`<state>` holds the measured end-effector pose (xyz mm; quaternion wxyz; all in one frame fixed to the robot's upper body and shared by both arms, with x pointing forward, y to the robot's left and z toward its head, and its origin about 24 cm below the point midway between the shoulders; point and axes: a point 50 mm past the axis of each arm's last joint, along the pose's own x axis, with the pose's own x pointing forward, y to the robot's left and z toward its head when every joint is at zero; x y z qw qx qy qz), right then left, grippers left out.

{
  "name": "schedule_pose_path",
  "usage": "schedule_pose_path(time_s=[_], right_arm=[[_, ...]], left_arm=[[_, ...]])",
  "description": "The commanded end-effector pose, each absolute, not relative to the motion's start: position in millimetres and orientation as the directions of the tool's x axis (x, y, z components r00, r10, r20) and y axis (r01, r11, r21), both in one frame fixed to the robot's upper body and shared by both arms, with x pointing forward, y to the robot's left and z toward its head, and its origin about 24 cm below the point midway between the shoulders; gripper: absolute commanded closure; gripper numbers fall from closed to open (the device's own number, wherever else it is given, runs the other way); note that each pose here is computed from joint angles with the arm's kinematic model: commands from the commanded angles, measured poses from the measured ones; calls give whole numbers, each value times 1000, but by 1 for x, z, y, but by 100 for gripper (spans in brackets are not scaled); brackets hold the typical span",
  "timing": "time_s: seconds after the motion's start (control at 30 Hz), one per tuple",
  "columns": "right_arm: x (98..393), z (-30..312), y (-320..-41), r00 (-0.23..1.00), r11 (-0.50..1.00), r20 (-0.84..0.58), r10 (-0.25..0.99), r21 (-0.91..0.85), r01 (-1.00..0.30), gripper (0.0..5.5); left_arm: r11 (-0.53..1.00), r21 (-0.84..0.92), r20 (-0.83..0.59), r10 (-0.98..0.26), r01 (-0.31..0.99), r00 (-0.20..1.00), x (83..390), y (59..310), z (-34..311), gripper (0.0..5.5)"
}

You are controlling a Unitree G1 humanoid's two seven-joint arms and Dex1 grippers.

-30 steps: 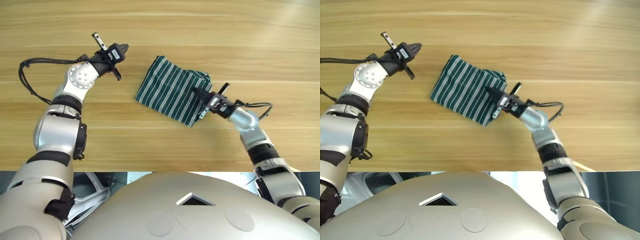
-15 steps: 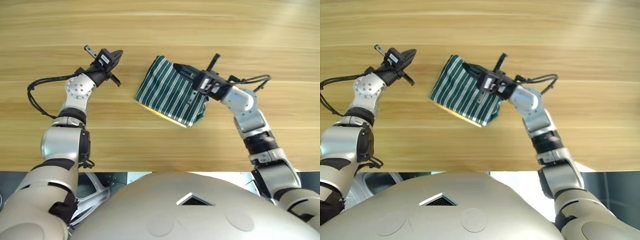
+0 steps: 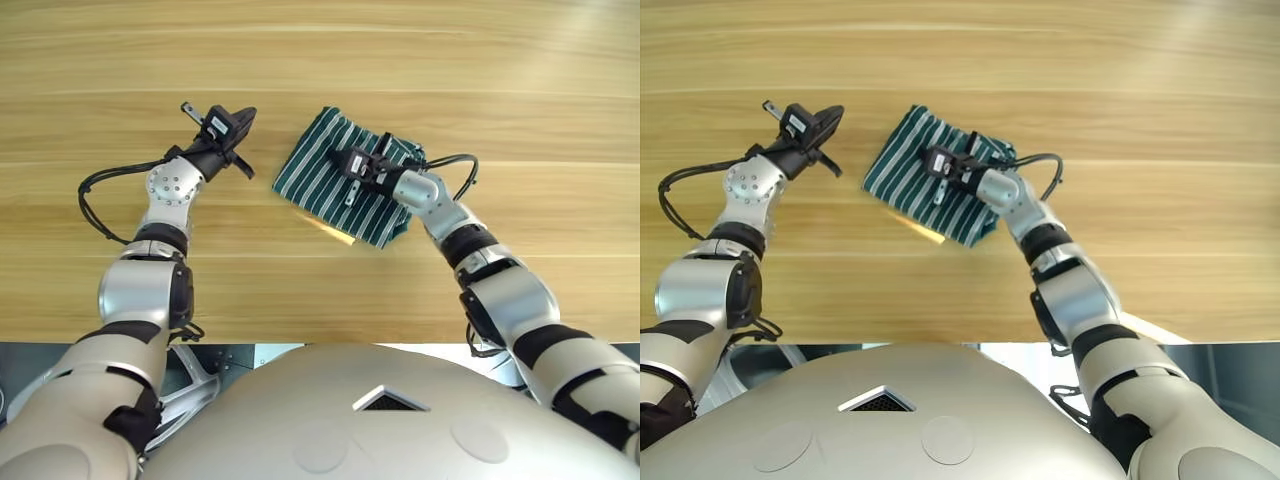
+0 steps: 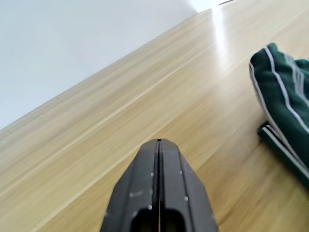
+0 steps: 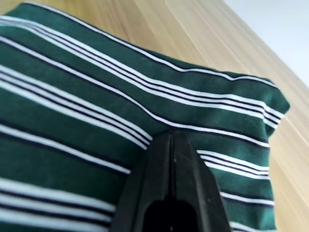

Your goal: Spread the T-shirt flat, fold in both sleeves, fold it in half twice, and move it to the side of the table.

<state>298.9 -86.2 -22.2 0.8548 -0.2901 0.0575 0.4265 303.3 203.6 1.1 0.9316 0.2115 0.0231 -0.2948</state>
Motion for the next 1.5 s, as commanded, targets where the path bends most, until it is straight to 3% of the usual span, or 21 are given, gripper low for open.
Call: schedule_pose_path(time_s=[0.03, 0.13, 0.27, 0.43, 0.63, 0.77, 0.83, 0.9, 0.93, 0.97, 1.0, 1.03, 1.1, 1.17, 1.27, 1.37, 1.43, 1.5], right_arm=[[276, -71, -150, 692, 598, -598, 404, -400, -695, 549], [263, -82, -210, 738, 750, -666, 109, -433, -500, 549], [236, -82, -283, 700, 844, -682, -212, -490, -221, 549], [208, -67, -347, 622, 817, -638, -453, -577, 4, 549], [216, -47, -366, 640, 806, -589, -493, -587, 80, 549], [245, -18, -368, 760, 813, -475, -444, -570, 118, 549], [263, 11, -375, 831, 784, -338, -442, -596, 175, 549], [293, 70, -373, 933, 762, -23, -359, -584, 279, 549], [307, 113, -359, 949, 769, 206, -238, -557, 313, 549], [312, 162, -326, 897, 787, 442, -36, -540, 297, 549], [304, 197, -286, 798, 800, 578, 167, -553, 233, 549], [292, 210, -244, 701, 784, 613, 365, -608, 123, 549], [277, 188, -184, 592, 699, 511, 623, -703, -129, 549], [277, 146, -151, 565, 604, 356, 745, -719, -344, 549], [283, 92, -128, 547, 575, 225, 807, -513, -637, 549], [285, 80, -131, 481, 553, 361, 799, -125, -824, 549], [292, 73, -141, 477, 483, 481, 735, 121, -867, 549], [310, 59, -150, 602, 477, 489, 631, 369, -798, 549]], left_arm=[[766, 338, -151, -530, 547, 835, 300, 202, -3, 550], [816, 276, -128, -492, 507, 861, 299, 202, -6, 550], [884, 177, -129, -416, 434, 900, 296, 204, -14, 550], [951, 52, -174, -293, 306, 940, 293, 214, -26, 550], [983, -24, -183, -183, 181, 966, 294, 219, -29, 550], [983, -58, -166, -181, 174, 969, 295, 212, -29, 550], [983, -83, -154, -172, 161, 973, 295, 212, -29, 550], [974, -171, -92, -169, 151, 981, 298, 215, -23, 550], [963, -227, -48, -157, 143, 986, 301, 219, -17, 550], [949, -284, 9, -140, 137, 990, 305, 222, -10, 550], [935, -329, 53, -121, 132, 991, 308, 225, -5, 550], [928, -349, 76, -112, 132, 991, 309, 225, -2, 550], [927, -352, 65, -115, 130, 991, 308, 221, -6, 550], [933, -341, 24, -117, 118, 993, 302, 217, -15, 550], [933, -351, -43, -99, 78, 994, 290, 218, -30, 550], [917, -398, -61, -64, 34, 996, 281, 226, -37, 550], [906, -421, -37, -55, 35, 998, 277, 230, -38, 550], [909, -413, -21, -72, 56, 997, 275, 230, -38, 550]])
